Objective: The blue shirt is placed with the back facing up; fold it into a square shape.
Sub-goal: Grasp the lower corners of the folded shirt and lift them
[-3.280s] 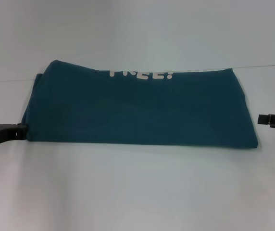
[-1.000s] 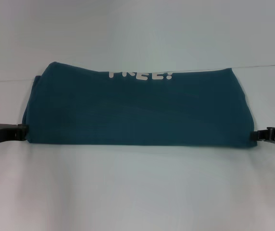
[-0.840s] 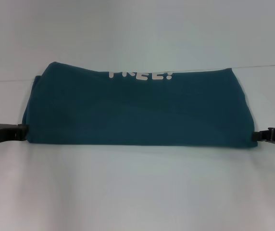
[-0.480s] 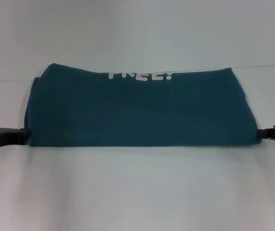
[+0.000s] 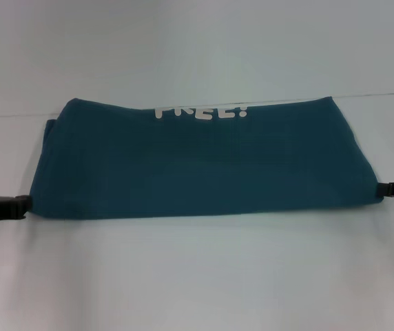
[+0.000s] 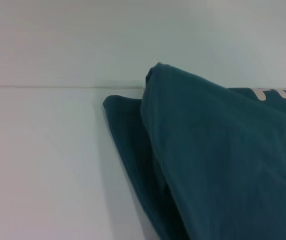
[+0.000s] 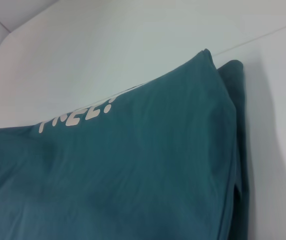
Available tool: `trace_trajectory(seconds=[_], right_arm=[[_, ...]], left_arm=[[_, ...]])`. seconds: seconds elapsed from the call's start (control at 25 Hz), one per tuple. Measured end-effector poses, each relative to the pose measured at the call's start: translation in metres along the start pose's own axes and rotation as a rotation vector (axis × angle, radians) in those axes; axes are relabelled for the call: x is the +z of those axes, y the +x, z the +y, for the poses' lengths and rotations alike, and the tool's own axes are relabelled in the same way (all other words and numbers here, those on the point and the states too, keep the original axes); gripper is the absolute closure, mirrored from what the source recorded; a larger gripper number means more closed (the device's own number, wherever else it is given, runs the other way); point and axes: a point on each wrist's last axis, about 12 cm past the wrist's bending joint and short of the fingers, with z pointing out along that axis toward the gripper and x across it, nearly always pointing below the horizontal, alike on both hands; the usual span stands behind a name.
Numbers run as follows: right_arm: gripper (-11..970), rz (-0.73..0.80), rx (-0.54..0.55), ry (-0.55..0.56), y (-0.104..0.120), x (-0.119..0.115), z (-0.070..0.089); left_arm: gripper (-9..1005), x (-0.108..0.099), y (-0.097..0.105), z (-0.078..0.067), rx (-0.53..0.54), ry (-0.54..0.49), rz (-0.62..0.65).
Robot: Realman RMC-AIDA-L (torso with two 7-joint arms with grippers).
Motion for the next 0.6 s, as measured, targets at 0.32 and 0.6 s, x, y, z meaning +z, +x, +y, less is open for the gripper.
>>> trace_trajectory(seconds=[0.32,0.6], right_arm=[[959,0.010,0.007,-0.001,0.009,-0.007,-0.006],[960,-0.009,0.026,0.006,0.015,-0.017,-0.013]], left_arm=[[997,-0.005,0.010,0.004,-0.030,0.001,0.014],[997,-0.010,0.011,0.005,-0.029,0.001,0.016]])
